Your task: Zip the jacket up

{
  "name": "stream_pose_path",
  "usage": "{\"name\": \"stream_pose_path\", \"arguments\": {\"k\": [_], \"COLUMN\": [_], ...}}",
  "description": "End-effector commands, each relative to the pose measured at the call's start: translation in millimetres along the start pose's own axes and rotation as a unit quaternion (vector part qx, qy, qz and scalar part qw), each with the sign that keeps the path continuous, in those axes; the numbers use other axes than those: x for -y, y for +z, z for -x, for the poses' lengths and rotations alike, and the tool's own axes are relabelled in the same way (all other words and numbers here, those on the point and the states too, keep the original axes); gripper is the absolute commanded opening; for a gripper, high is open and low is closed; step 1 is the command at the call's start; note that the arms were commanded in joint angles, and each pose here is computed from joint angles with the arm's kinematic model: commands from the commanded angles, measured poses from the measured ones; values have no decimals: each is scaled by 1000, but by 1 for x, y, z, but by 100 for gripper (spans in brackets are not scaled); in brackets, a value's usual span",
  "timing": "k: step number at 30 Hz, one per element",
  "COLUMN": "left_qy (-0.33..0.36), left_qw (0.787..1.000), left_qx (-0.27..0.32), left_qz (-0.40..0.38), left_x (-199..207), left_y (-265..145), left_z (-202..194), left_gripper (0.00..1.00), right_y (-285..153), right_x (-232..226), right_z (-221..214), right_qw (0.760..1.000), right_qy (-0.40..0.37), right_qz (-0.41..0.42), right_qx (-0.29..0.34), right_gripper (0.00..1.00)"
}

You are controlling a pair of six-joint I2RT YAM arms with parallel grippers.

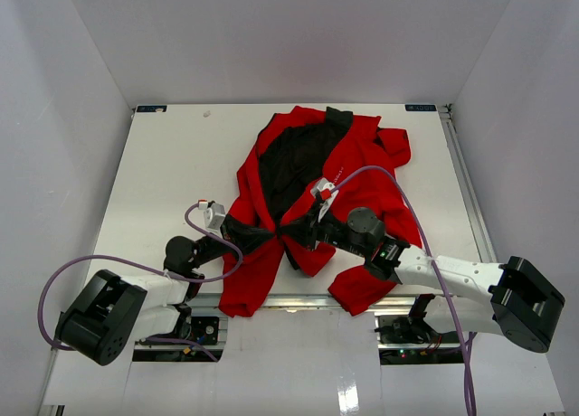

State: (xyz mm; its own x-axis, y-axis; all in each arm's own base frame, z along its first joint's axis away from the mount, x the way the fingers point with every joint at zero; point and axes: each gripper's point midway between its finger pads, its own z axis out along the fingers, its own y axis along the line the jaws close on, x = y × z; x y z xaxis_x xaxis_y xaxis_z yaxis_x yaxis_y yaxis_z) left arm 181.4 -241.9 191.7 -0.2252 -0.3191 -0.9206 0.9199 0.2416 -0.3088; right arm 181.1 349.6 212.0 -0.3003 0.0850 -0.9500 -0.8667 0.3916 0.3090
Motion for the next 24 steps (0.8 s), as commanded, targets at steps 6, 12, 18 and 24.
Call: {"name": "stream_pose_path", "arguments": {"k": [6,12,18,24], "left_qy": [28,23,18,16], "left_qw": [998,998,998,999], "left_qx": [15,28,36,36], "left_qz": [-59,-53,-40,-16], "left_x": [32,32,26,17], "left_y": [-8,-6,-4,-3], "left_z": [6,13,17,16], "left_gripper": [22,31,35,38], "right_y": [6,15,19,14], "right_x": [-7,-8,-10,-12], "right_z": [76,61,52,45], "right_qw": [992,994,994,995], "right_qy": [-25,-19,-13,-12], "right_qz": [19,35,45,47], "right_qx": [125,105,94,92], "right_gripper": [8,8,8,8]}}
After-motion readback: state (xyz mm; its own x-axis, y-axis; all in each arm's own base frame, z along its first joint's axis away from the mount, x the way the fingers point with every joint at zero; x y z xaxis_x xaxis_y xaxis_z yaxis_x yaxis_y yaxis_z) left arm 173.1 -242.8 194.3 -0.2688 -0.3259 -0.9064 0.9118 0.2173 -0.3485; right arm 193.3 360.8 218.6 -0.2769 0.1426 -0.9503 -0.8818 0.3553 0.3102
